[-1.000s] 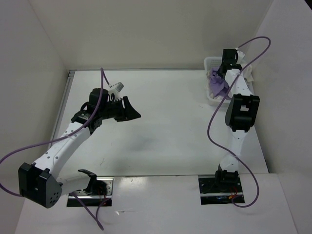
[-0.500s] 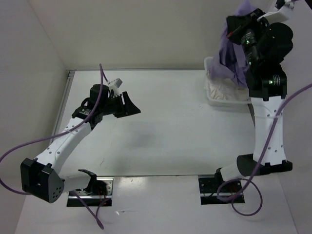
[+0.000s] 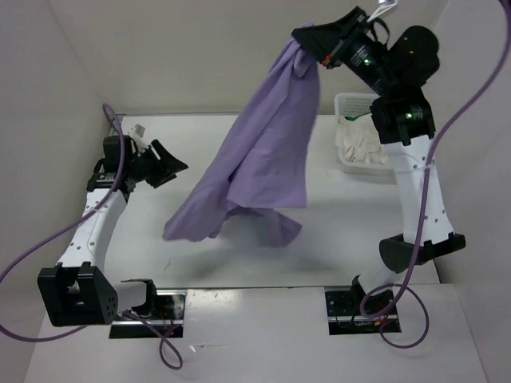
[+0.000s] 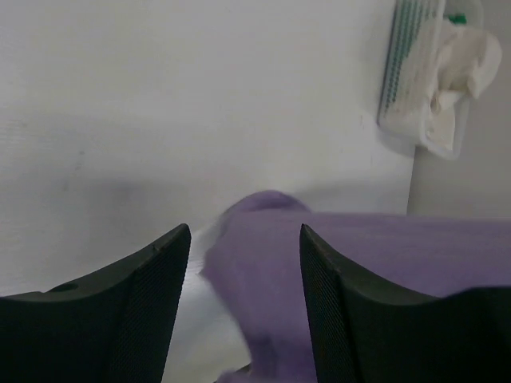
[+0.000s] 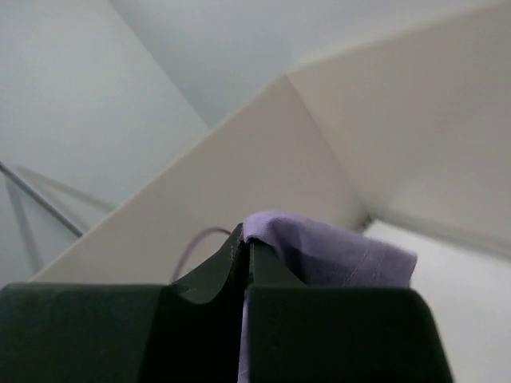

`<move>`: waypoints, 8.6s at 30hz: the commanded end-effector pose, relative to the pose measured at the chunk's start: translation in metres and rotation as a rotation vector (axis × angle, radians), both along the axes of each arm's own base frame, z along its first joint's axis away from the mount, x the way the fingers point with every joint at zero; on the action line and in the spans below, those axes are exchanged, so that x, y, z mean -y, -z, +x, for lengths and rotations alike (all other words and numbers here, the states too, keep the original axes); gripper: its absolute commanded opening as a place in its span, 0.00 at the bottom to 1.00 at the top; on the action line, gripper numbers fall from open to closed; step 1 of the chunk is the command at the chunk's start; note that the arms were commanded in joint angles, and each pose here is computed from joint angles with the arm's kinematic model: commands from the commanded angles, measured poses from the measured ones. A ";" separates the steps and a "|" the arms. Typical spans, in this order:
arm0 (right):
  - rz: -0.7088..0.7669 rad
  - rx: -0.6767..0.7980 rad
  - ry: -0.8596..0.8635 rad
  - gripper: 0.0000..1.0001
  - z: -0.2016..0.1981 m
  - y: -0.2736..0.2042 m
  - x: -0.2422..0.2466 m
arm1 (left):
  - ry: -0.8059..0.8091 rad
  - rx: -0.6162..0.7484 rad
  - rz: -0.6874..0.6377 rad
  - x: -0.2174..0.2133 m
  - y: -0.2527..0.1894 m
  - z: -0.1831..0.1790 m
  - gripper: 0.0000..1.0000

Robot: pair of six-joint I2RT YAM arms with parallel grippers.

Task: Fold and stack the t-shirts
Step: Move the tshirt to the center of the board, then flatten out the tshirt

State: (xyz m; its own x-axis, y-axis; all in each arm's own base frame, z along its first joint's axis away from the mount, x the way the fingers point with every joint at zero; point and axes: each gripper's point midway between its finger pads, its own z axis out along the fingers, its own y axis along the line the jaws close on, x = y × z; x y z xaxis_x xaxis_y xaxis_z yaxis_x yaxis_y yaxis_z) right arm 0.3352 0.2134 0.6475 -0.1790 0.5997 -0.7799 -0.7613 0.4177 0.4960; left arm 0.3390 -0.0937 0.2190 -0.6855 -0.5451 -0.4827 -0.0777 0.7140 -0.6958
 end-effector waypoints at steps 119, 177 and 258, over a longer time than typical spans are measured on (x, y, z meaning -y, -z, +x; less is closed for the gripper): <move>-0.463 -0.931 0.574 0.01 -0.015 0.398 0.117 | -0.127 0.085 0.144 -0.036 -0.028 0.019 0.00; -0.465 -0.961 0.359 0.14 0.081 0.467 0.062 | -0.361 -0.422 -0.072 -0.005 0.180 0.015 0.57; -0.469 -1.017 0.514 0.45 0.103 0.471 0.102 | -0.352 -0.172 0.167 -0.096 0.076 0.032 0.00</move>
